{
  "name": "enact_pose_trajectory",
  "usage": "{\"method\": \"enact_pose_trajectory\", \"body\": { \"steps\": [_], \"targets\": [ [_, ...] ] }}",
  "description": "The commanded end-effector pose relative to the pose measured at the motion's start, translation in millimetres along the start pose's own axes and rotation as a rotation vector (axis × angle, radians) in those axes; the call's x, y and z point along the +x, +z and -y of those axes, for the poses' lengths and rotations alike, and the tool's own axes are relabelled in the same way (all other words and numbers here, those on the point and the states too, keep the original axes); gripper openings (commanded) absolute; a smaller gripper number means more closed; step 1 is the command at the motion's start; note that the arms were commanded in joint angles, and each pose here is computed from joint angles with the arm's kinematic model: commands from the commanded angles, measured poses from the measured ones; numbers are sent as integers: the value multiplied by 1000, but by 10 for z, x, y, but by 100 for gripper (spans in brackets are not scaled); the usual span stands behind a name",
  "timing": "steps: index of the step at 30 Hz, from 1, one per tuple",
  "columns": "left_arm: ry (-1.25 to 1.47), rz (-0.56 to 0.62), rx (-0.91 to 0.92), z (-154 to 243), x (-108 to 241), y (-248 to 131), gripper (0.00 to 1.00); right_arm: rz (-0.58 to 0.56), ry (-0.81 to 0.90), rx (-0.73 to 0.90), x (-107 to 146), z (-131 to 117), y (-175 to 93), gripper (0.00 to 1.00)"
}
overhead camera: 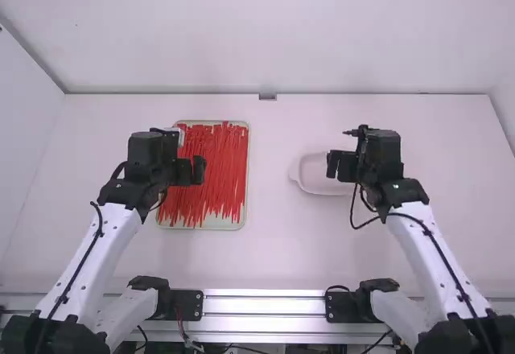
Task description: Fasten the cable tie
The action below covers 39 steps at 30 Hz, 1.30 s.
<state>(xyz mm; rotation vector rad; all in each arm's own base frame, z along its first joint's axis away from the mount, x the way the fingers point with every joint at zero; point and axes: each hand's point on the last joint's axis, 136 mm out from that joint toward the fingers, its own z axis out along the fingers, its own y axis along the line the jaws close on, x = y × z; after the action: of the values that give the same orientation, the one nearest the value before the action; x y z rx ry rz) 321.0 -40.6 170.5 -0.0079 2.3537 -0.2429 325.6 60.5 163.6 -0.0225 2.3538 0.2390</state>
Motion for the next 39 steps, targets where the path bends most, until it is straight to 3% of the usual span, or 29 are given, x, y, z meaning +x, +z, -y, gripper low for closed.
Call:
{"method": "enact_pose_trajectory", "body": {
  "steps": [1, 8, 13, 22, 30, 39],
  "targets": [
    [-17, 37, 9, 11, -145, -48, 99, 32, -18, -37, 19, -93, -110, 98],
    [49, 69, 121, 213, -226, -65, 99, 97, -62, -90, 8, -287, -248, 98],
    [33, 97, 113, 203, -296, -69, 99, 117, -98, -159, -13, -499, -259, 98],
    [29, 116, 58, 125, -480, -58, 99, 143, -180, -188, -40, -633, -284, 98],
    [25, 56, 48, 127, -799, 144, 99, 118, -184, -191, 8, -652, -225, 98],
    [11, -130, 23, 101, -876, 783, 100, 110, -187, -192, 23, -658, -203, 98]
  ]
}}
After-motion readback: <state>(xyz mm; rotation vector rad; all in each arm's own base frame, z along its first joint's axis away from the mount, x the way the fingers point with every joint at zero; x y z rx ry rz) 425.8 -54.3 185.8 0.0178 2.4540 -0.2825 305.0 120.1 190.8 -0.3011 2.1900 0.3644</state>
